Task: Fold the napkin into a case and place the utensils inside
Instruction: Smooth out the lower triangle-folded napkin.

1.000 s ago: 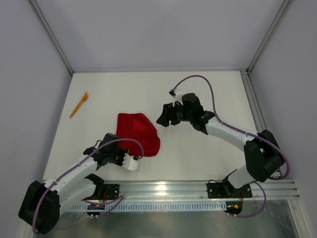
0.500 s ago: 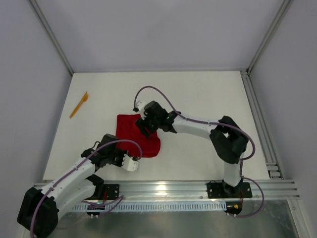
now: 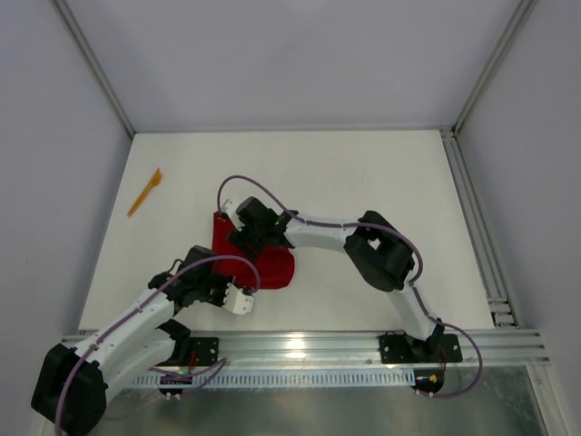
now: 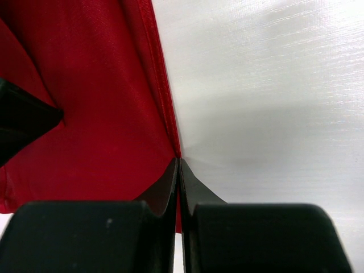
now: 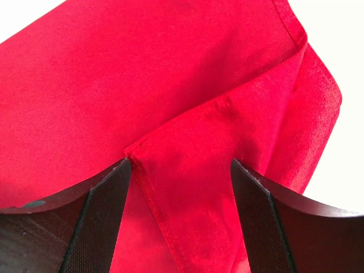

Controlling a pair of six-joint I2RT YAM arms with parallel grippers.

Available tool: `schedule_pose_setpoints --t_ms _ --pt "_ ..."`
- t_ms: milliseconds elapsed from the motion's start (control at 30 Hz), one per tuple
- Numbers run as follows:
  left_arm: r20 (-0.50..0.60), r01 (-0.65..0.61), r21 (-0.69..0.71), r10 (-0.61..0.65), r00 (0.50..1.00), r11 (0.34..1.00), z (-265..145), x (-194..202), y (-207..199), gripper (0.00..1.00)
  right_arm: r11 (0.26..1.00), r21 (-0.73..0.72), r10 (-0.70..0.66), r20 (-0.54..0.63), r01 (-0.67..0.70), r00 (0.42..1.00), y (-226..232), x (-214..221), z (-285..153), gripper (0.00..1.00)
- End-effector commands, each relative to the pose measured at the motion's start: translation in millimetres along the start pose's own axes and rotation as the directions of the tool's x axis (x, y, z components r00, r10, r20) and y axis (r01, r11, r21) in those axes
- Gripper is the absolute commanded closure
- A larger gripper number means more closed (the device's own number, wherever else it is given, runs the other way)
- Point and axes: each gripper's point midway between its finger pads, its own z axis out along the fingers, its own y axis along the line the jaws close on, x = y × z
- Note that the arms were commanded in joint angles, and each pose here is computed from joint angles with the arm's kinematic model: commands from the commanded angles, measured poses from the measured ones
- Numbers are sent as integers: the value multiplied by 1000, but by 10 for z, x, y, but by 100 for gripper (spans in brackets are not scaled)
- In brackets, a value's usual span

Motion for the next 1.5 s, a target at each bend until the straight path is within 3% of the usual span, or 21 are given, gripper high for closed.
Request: schedule_pose_setpoints --t_ms 0,167,367,600,933,1033,1233,1300,1333,1400,1467 --pt "28 23 17 -23 999 1000 20 -33 -69 100 996 86 2 6 -3 1000 -134 -86 55 26" --pt "29 16 33 -17 999 999 18 -35 -115 100 972 229 53 -11 -50 999 -433 -79 -12 35" --pt "30 20 35 -21 999 999 11 -34 -129 100 946 284 153 30 -155 988 -725 -153 -131 44" --pt "36 22 33 -23 999 999 32 -38 -133 100 943 258 195 78 -209 978 -841 -282 -245 42" --pt "36 22 20 -22 999 1000 13 -46 -102 100 875 313 373 54 -370 926 -1474 103 -309 43" --pt "45 23 21 -23 999 1000 16 -63 -102 100 882 250 389 95 -400 916 -1500 -36 -400 42" --pt "69 48 -8 -47 997 999 -77 -160 37 100 938 128 303 141 -321 942 -1154 -287 -527 36" --pt "58 47 -7 -46 997 999 -130 -162 54 90 942 28 320 215 -333 923 -1022 -480 -665 34" --pt "35 47 -5 -47 998 999 -186 -139 49 76 943 6 325 197 -333 925 -934 -348 -659 34" --pt "11 46 -17 -46 999 999 -241 -110 55 62 950 -36 308 279 -310 910 -883 -506 -933 32" --pt "-25 38 -66 -40 999 997 -316 -57 109 47 951 -54 307 283 -304 909 -813 -364 -1073 31"
